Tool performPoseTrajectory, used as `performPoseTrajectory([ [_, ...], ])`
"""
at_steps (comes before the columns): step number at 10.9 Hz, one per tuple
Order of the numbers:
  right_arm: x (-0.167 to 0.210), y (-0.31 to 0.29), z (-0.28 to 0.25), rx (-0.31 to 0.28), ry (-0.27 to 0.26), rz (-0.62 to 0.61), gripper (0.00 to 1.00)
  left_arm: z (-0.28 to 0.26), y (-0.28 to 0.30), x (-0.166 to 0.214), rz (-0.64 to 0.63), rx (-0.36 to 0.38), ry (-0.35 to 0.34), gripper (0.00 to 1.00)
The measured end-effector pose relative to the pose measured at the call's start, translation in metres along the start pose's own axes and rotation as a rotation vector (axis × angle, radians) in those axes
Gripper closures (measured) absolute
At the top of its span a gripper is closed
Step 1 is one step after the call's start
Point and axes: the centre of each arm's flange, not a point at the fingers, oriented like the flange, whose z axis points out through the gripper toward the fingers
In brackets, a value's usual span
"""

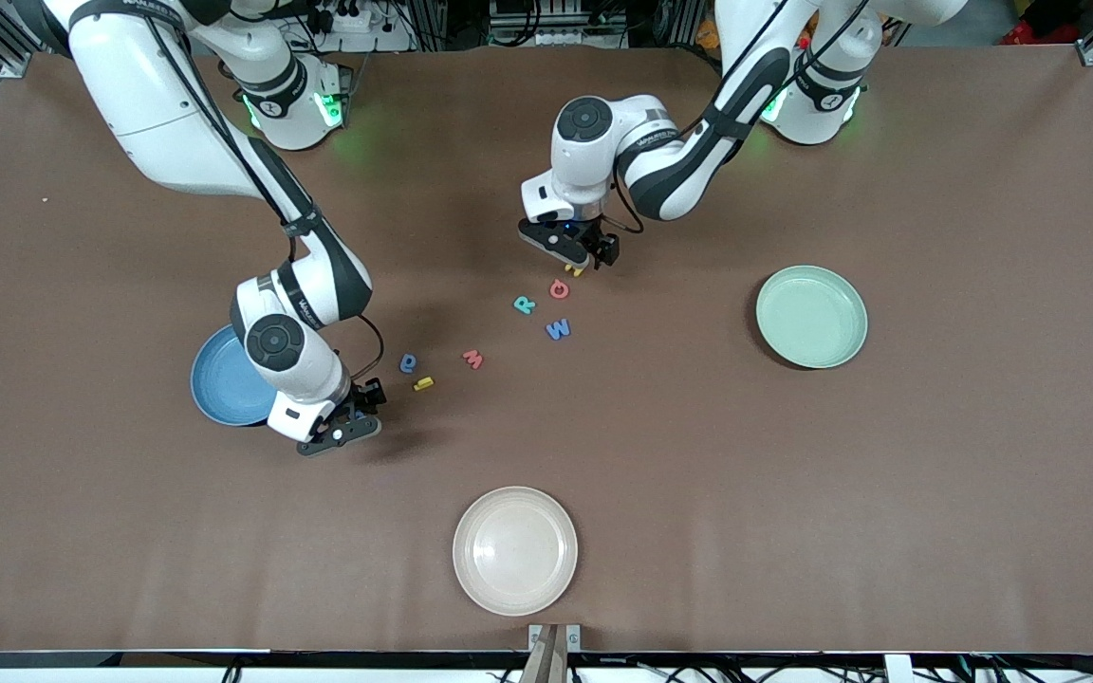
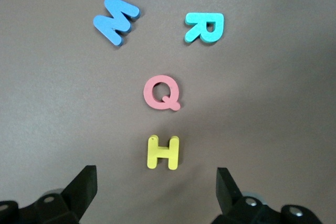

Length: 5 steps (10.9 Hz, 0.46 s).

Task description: Sort upper and lower case letters into plates

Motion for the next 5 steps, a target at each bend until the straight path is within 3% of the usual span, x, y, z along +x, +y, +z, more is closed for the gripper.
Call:
performPoseTrajectory([
  [1,0.0,0.001,-0.001,-0.002,0.001,0.001,0.52,0.002,-0.001,0.0,0.032,0.0,-0.003,0.0],
  [2,0.001,0.004,-0.002,-0.002,0.003,0.006,0.68,0.005,-0.001,-0.001,0.055,-0.002,-0.007,0.0],
  [5,0.001,0.007,-0.004,-0.004,0.002,0.01,0.72,0.02,0.003,-0.005,0.08,-0.013,-0.023,0.0],
])
